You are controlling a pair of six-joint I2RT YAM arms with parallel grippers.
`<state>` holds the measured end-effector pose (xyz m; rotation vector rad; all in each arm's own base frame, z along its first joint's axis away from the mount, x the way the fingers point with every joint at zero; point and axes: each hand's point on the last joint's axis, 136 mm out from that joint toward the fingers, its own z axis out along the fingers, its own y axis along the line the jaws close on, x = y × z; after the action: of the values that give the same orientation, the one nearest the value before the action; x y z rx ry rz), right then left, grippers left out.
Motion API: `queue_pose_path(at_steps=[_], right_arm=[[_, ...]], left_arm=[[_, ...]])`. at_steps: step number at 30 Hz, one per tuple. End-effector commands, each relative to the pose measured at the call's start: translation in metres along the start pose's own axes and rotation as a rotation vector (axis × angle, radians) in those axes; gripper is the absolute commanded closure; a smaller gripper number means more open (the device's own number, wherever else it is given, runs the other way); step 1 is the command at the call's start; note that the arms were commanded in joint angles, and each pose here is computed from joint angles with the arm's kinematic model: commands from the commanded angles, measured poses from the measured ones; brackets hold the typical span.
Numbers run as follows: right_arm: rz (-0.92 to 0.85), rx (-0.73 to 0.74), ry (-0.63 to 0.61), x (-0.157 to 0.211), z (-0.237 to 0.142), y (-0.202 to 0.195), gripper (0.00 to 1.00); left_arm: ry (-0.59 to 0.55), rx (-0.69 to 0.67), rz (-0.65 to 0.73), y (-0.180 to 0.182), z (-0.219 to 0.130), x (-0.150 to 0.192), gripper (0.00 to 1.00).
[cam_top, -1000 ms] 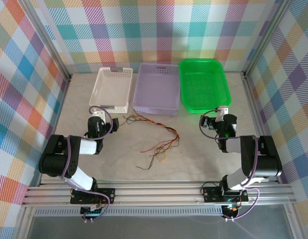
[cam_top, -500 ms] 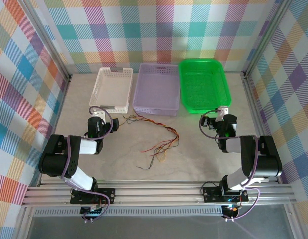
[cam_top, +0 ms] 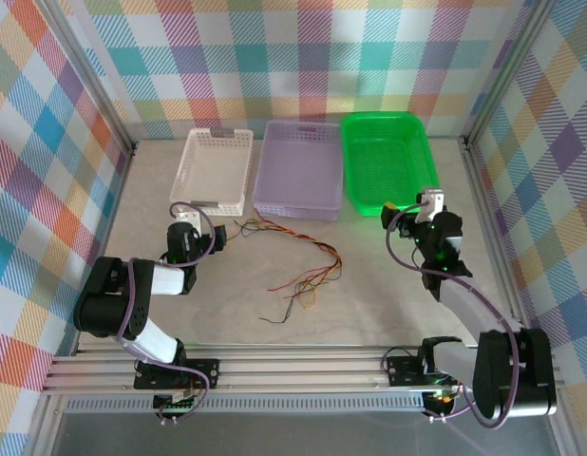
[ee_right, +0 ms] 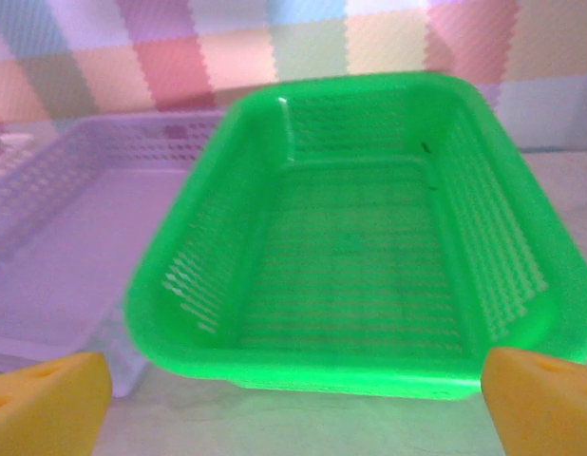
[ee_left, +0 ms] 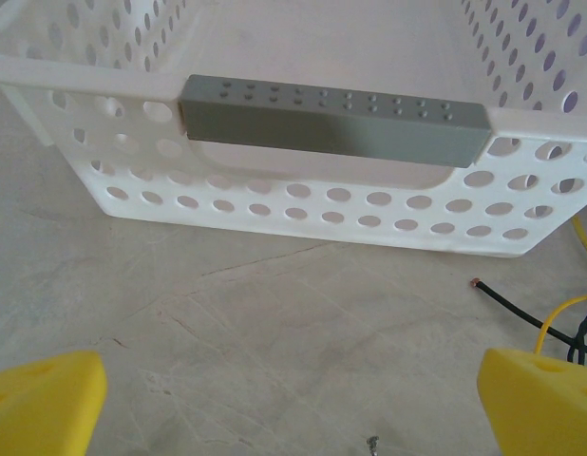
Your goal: Untangle the cables
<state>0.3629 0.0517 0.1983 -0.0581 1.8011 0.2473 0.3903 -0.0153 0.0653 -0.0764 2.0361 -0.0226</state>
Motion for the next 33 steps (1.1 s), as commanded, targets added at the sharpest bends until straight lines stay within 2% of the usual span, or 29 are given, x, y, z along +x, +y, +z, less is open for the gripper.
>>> queue_pose_path(at_steps=[1, 5, 8, 10, 12, 14, 16, 20, 26, 29, 33], right_arm=[[0.097, -0.097, 0.000, -0.014, -0.016, 0.025, 0.00], [0.249, -0.280, -0.043, -0.041, -0.040, 0.061, 0.00], [0.399, -0.353, 0.049, -0.047, -0.050, 0.076, 0.00], [0.446, -0.390, 0.130, -0.039, -0.054, 0.085, 0.00], [0.505, -0.401, 0.149, -0.028, -0.052, 0.086, 0.00], [0.473, -0.430, 0.187, -0.018, -0.048, 0.094, 0.00], [0.415, -0.357, 0.302, 0.006, -0.041, 0.095, 0.00], [0.286, -0.276, 0.451, 0.053, -0.037, 0.106, 0.00], [0.200, -0.225, 0.594, 0.108, -0.030, 0.127, 0.05], [0.142, -0.207, 0.646, 0.125, -0.024, 0.139, 0.09], [0.059, -0.133, 0.697, 0.139, -0.014, 0.143, 0.14]], left_arm=[[-0.039, 0.016, 0.010, -0.002, 0.001, -0.015, 0.00], [-0.038, 0.017, 0.010, -0.002, 0.001, -0.015, 0.00], [-0.041, 0.016, 0.010, -0.002, 0.001, -0.016, 0.00], [-0.040, 0.016, 0.009, -0.002, 0.001, -0.015, 0.00], [-0.040, 0.016, 0.009, -0.002, 0.001, -0.015, 0.00], [-0.039, 0.016, 0.011, -0.002, 0.001, -0.015, 0.00], [-0.038, 0.019, 0.009, -0.002, 0.001, -0.015, 0.00], [-0.039, 0.018, 0.009, -0.002, 0.001, -0.015, 0.00], [-0.044, 0.002, -0.001, 0.001, 0.000, -0.017, 0.00], [-0.072, -0.058, -0.034, 0.012, -0.010, -0.029, 0.00], [-0.068, -0.027, -0.022, 0.006, -0.022, -0.043, 0.00]])
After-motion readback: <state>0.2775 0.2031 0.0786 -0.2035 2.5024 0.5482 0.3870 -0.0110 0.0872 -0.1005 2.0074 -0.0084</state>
